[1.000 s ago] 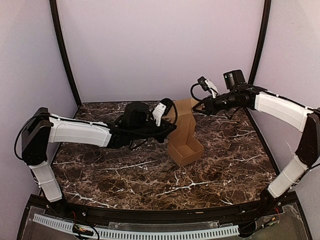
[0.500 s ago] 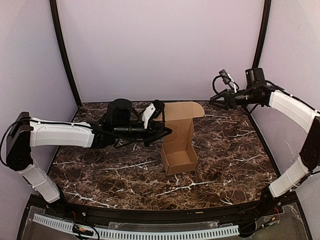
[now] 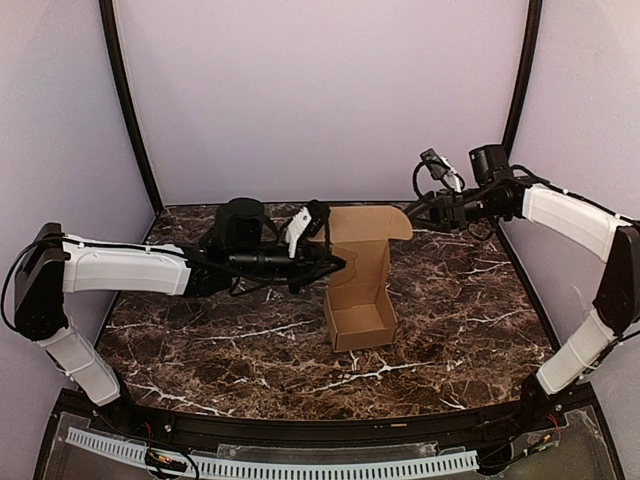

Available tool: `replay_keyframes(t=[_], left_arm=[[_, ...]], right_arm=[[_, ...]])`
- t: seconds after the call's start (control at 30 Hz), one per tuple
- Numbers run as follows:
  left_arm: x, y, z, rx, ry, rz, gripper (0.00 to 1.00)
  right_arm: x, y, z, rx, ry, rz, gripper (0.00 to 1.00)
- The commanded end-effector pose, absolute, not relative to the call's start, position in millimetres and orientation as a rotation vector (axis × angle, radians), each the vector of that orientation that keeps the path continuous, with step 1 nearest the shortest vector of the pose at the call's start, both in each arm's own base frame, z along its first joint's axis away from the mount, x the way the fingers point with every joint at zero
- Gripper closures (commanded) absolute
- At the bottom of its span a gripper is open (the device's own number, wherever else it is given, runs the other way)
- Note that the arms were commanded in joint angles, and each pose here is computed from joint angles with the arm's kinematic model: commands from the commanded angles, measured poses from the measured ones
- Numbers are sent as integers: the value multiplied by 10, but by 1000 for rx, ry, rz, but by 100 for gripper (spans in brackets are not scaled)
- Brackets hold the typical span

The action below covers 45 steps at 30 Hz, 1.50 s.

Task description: Fold the paper box

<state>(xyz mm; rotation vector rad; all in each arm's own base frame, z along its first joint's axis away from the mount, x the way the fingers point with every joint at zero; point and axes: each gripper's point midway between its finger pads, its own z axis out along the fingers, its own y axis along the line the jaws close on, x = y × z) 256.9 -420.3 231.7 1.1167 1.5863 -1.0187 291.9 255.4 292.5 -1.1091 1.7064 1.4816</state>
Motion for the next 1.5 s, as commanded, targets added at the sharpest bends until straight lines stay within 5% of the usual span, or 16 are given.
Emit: replay_keyframes(t=[0.0,0.47,0.57,0.7,0.77,0.87,0.93,1.47], left_arm=[[2570,-4256,2398,1098,1576,-1055,99],[2517,-4349,2391,1106,1577,-1132,99],[2489,-4367,2417,1112,1558,-1150,99],[2490,-4363,2427,1110,1553,-1151,99],[2483,-4362,2436,1111,1548,-1154,99],[2475,-4359,2434,1111,1551,-1159,99],[2469,-4357,2418,1118,1554,-1158,99],[2295,-4298,2576,1156,1475,-1214,99]], right_arm=[[2742,2662,2946,-1169,1650,1546,49],[2596,2887,2917,-1229,1628,1612,52],[2590,2915,2910,-1232,1623,1636,64],[2600,2940,2899,-1235,1620,1664,93],[2579,2940,2911,-1239,1612,1676,90],[2547,2921,2962,-1243,1601,1665,65],[2547,2871,3016,-1238,1596,1632,60],[3019,2223,2899,-985,1732,1444,59]])
